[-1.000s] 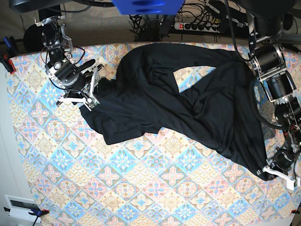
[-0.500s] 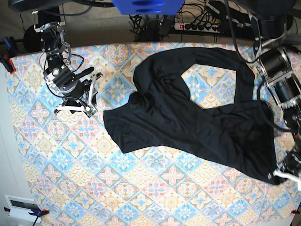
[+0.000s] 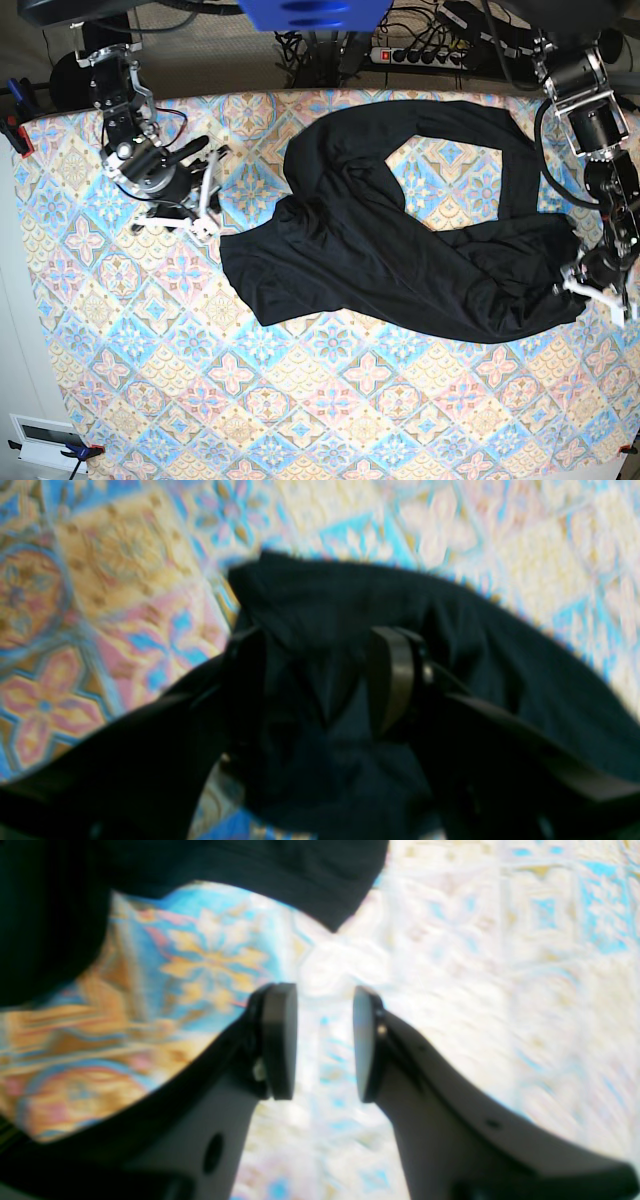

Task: Layout the t-shirt on the table in an organized manner, then fold the t-shirt properly
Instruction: 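Release the shirt and raise both grippers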

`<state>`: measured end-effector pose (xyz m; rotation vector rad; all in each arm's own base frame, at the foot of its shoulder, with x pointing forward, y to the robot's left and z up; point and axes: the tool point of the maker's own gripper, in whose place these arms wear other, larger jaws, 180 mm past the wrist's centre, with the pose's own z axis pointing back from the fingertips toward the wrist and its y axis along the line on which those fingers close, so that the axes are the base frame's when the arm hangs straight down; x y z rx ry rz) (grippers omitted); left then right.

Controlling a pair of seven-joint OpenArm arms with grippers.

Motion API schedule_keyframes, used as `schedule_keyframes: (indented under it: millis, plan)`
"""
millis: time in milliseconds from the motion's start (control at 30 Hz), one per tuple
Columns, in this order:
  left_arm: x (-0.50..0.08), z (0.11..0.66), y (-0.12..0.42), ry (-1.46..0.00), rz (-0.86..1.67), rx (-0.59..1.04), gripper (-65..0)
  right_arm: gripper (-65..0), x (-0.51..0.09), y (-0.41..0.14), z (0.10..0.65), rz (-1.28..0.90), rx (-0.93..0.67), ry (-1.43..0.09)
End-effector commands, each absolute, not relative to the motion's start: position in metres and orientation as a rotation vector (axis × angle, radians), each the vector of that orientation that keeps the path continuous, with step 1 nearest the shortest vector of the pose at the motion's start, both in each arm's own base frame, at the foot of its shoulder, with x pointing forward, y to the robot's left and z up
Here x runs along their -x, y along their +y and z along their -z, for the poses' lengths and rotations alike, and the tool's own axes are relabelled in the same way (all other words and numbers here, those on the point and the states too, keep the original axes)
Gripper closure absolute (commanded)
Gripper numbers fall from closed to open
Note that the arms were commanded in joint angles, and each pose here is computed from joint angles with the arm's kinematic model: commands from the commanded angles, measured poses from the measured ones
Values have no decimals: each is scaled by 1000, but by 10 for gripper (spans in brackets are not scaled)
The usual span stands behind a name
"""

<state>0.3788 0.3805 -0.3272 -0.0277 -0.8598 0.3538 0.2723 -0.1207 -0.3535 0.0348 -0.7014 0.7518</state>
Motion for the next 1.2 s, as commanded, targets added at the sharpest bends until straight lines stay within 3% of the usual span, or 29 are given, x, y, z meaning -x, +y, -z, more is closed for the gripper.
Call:
schedule_keyframes:
  millis: [0,133,400,767,1000,1067,1167]
  plan:
    - [-377,316,392,-891,-356,10,-317,-180,-277,-118,345,-764,-37,-737]
    - [-348,347,388,-815,-370,34,-317,-191,-272,-108,349,-789,-58,-726]
    - [-336,372,374,-764,-364,36,-317,-311,-267,-87,352,-812,-105,-725]
    - [-374,351,369,-859,-323,-51,-317,-307,-264,-72,352,-792,-148,-737]
    - [-369,390,368,-717,-275,-115,-314,-307,-263,-61,350,-777,-177,-748]
    - [-368,396,358,-691,-228,-115,-270,-307,-263,-60,350,-775,-181,-750]
    - [-359,403,360,-658,-190,-135,-102,-307,-264,-60,350,-774,-180,-750]
